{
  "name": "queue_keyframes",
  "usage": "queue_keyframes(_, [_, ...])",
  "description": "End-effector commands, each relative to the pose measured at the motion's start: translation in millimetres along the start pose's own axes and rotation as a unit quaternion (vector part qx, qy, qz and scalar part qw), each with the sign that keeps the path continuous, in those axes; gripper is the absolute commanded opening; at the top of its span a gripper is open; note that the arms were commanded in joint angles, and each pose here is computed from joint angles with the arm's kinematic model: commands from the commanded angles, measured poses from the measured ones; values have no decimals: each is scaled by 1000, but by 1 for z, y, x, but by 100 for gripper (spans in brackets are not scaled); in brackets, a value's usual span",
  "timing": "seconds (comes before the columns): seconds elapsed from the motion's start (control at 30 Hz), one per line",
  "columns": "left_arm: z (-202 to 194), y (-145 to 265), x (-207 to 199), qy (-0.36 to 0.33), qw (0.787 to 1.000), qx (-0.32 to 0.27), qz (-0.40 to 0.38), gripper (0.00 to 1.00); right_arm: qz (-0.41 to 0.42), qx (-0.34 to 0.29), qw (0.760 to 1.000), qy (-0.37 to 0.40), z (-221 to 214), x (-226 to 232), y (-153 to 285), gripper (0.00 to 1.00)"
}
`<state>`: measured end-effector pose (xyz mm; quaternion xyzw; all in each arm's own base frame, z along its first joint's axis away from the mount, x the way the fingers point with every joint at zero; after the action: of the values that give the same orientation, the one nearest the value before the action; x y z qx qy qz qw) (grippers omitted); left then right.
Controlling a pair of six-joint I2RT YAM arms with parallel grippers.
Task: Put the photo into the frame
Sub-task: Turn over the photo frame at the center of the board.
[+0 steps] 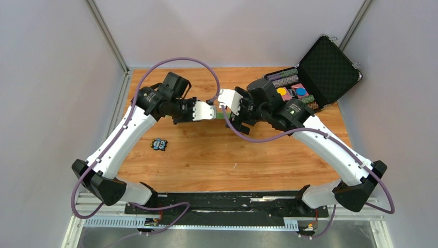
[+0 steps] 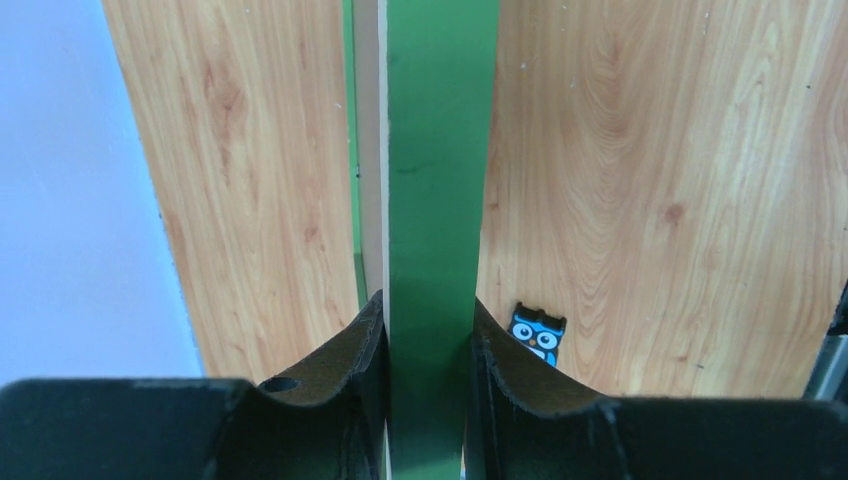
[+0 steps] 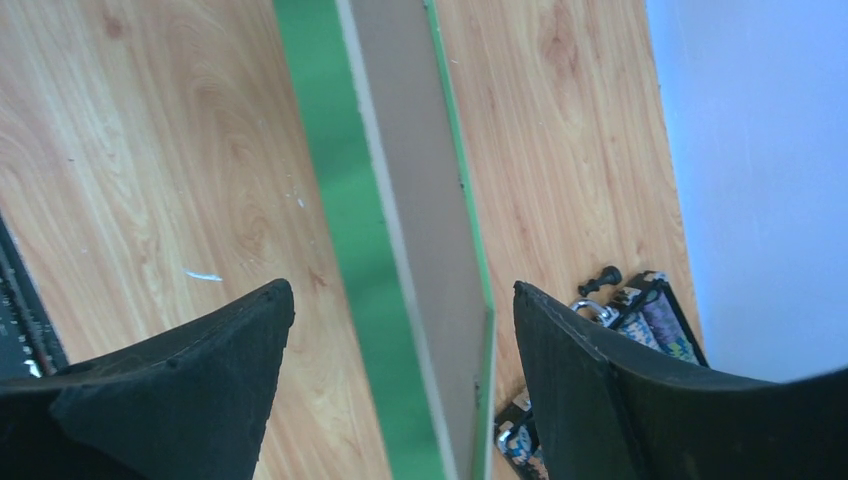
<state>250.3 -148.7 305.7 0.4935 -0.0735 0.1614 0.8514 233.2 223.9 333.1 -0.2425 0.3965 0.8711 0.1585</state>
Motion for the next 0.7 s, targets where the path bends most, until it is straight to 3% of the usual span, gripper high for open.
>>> queue_keyframes(0.0, [15, 18, 3, -15, 999, -36, 8, 0, -46, 15, 998, 31, 3, -17, -4, 82])
queue_keyframes(0.67, [18, 19, 4, -17, 999, -34, -5, 0, -24, 43, 998, 39, -6, 2, -27, 76])
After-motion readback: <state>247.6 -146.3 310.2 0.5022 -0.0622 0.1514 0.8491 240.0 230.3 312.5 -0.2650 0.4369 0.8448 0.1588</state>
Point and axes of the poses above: each gripper's point midway between its finger pads, its own y axis back along the fingers, its own x axis along the line the jaws close on, z = x × y, the point moved 6 cm from there along y, back along the fingers, and after that the axes turned 14 degrees about y, right-handed, at the moved point
